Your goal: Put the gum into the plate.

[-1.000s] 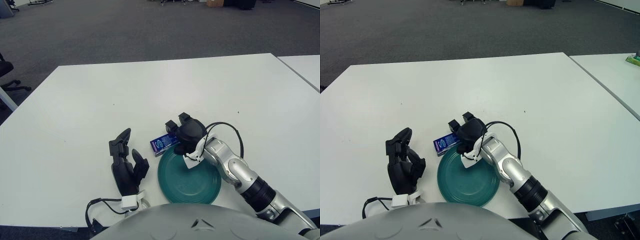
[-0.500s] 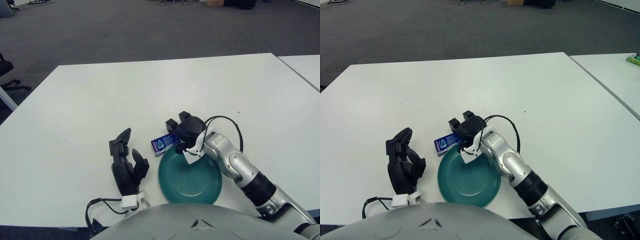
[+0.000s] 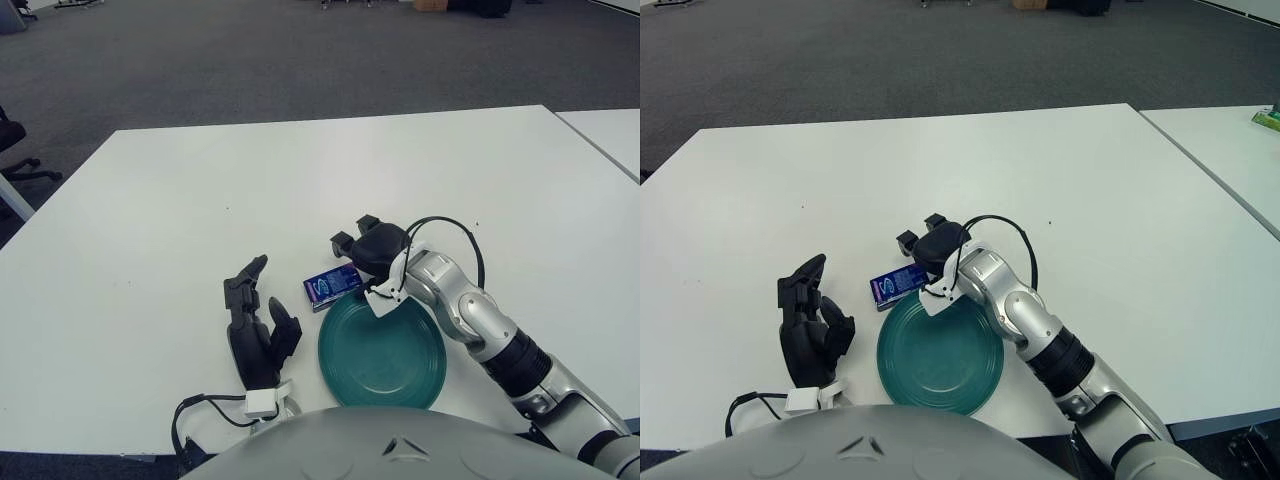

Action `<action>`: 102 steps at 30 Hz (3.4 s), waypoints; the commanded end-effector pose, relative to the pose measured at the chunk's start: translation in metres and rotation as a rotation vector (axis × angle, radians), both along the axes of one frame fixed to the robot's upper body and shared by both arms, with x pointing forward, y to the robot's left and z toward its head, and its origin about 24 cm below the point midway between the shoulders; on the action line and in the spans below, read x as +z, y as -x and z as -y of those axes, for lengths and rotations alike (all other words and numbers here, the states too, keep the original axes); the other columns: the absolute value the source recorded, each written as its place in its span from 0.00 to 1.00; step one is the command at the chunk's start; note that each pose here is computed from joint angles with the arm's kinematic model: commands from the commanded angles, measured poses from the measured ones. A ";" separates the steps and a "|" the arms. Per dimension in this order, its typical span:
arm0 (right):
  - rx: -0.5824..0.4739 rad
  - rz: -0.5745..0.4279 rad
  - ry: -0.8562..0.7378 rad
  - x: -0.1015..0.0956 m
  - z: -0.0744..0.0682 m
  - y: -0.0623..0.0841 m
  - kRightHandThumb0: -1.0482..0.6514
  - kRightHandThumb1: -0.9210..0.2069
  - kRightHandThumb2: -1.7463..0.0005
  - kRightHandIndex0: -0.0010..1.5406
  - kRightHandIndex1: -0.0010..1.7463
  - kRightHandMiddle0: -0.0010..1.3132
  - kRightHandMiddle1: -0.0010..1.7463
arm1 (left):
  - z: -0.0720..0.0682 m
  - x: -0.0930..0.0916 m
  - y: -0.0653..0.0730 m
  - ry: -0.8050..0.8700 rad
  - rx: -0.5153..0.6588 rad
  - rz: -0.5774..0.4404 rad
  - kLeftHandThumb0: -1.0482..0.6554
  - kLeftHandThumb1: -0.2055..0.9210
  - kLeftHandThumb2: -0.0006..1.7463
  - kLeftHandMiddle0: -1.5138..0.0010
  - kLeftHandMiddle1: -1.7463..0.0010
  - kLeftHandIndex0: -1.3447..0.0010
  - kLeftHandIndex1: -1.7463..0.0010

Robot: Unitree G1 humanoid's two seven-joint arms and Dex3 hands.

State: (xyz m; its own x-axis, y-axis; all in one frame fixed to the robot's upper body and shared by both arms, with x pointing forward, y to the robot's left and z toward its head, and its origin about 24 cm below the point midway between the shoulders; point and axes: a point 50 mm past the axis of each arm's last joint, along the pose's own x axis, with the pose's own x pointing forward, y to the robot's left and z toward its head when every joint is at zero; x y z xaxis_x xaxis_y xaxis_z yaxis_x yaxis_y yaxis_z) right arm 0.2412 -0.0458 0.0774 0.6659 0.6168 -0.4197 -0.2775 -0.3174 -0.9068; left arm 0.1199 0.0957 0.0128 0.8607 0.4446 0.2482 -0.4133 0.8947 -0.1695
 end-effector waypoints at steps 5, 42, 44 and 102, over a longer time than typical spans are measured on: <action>-0.015 0.066 -0.008 0.018 -0.003 -0.013 0.14 0.00 0.72 0.01 0.86 0.00 0.38 | 0.055 0.026 -0.021 0.137 -0.080 0.065 0.12 1.00 0.43 0.82 0.73 0.90 0.42; -0.271 0.071 -0.229 0.019 0.045 -0.033 0.14 0.00 0.75 0.07 0.70 0.00 0.32 | -0.058 -0.004 -0.067 -0.923 -0.433 -0.397 0.17 0.99 0.19 0.81 0.86 1.00 0.55; -0.318 0.065 -0.259 0.018 0.065 -0.025 0.14 0.00 0.76 0.08 0.66 0.00 0.34 | -0.064 -0.003 -0.070 -1.006 -0.469 -0.410 0.16 0.98 0.18 0.81 0.86 1.00 0.55; -0.745 -0.081 -0.563 -0.015 0.125 0.012 0.12 0.00 0.65 0.28 0.07 0.00 0.30 | -0.101 0.083 -0.055 -1.330 -0.849 -0.403 0.05 1.00 0.22 0.85 0.88 1.00 0.60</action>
State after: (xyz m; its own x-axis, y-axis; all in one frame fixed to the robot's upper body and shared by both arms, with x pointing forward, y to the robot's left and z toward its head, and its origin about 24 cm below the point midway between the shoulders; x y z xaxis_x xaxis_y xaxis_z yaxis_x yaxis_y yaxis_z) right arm 0.2284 -0.1738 0.0648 0.9522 0.1675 -0.2555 -0.3037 0.4298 -0.8503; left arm 0.1760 0.2011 0.0917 0.8320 -0.4968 -0.2467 0.4308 0.2985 0.8516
